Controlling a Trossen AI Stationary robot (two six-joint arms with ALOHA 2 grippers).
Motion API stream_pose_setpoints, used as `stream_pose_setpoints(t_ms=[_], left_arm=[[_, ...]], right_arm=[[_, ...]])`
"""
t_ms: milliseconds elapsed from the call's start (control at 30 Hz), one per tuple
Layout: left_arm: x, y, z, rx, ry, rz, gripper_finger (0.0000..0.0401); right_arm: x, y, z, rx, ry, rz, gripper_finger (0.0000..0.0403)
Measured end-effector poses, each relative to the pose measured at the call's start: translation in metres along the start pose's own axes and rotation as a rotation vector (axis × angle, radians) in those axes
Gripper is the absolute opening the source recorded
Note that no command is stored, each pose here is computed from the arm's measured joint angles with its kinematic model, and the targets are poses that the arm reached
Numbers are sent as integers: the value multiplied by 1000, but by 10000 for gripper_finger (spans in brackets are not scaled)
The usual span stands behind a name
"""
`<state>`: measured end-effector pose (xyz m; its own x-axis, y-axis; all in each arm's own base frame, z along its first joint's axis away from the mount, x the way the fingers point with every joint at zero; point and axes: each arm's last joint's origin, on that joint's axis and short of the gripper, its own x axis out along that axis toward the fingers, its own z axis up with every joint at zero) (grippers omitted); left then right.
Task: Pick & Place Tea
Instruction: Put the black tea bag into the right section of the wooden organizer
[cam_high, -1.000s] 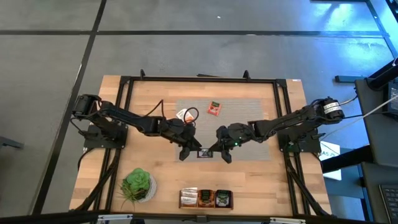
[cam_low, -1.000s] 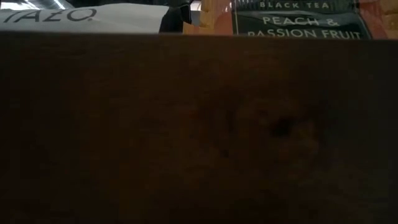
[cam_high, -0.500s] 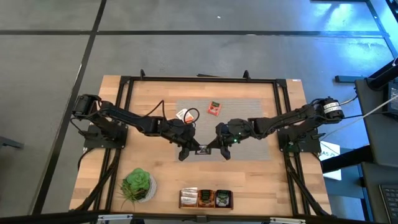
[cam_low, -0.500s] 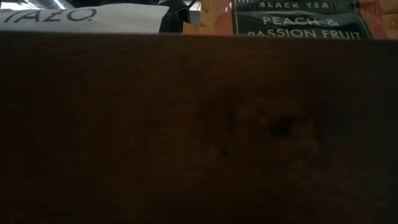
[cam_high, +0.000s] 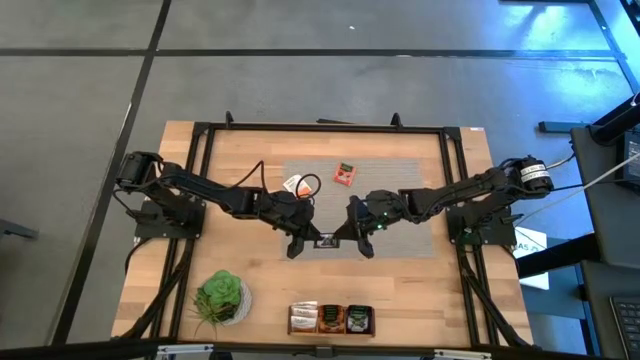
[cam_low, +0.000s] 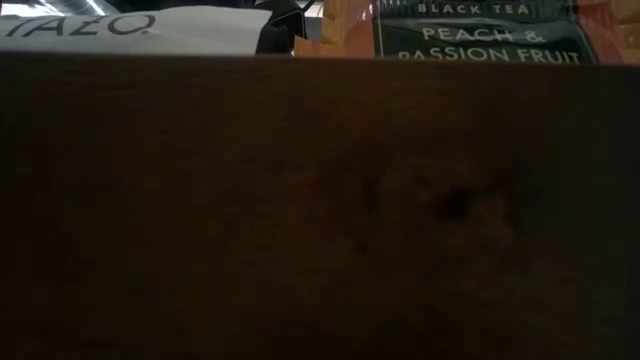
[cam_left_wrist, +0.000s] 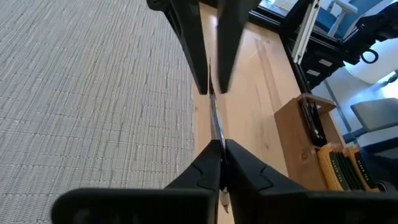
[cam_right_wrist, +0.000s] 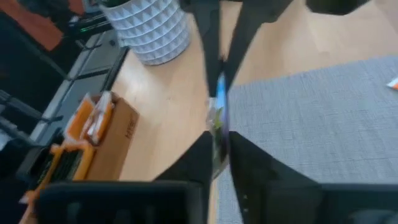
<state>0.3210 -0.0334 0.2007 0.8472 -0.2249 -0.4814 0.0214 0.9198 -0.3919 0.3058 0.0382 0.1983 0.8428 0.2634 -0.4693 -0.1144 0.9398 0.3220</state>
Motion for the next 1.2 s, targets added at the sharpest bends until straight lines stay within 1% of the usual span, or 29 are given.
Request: stream_pose_setpoints(t_ms=[133,233,333,400,467,500,567,633,767,833,900,967,1067,1200], left_arm=[[0,0,0,16,4,1,9],[0,0,-3,47,20,10,9],[1,-1,-3,78,-6,80,9],[0,-2,-3,99,-27,117,9],[-1,-1,-4,109,-68,116,9],[-2,-1,-5,113,-102,103,9],[-6,1,-12,120,-167,72,9],[-11,5,-16,140,-276,32,8],[-26,11,-18,217,-535,-14,9],[-32,13,-18,233,-608,-26,11],[-34,12,-16,239,-640,-34,11],[-35,10,-15,264,-660,-35,10],[-36,5,-14,298,-686,-45,9],[-36,2,-14,302,-700,-54,10]], right_arm=[[-3,-4,2,10,16,42,108],[-15,-10,3,40,61,0,146],[-33,-15,4,82,83,-140,170],[-47,-14,7,67,72,-243,180],[-61,-11,8,39,63,-324,187],[-67,-8,7,22,44,-336,188],[-77,-3,0,-15,4,-320,190],[-83,2,-7,-53,-67,-282,190],[-88,8,-21,-157,-291,-195,190],[-87,9,-27,-177,-400,-156,190],[-86,9,-31,-187,-488,-133,190],[-83,7,-33,-180,-518,-127,190],[-73,8,-28,-182,-503,-129,190],[-58,10,-14,-221,-495,-141,190]])
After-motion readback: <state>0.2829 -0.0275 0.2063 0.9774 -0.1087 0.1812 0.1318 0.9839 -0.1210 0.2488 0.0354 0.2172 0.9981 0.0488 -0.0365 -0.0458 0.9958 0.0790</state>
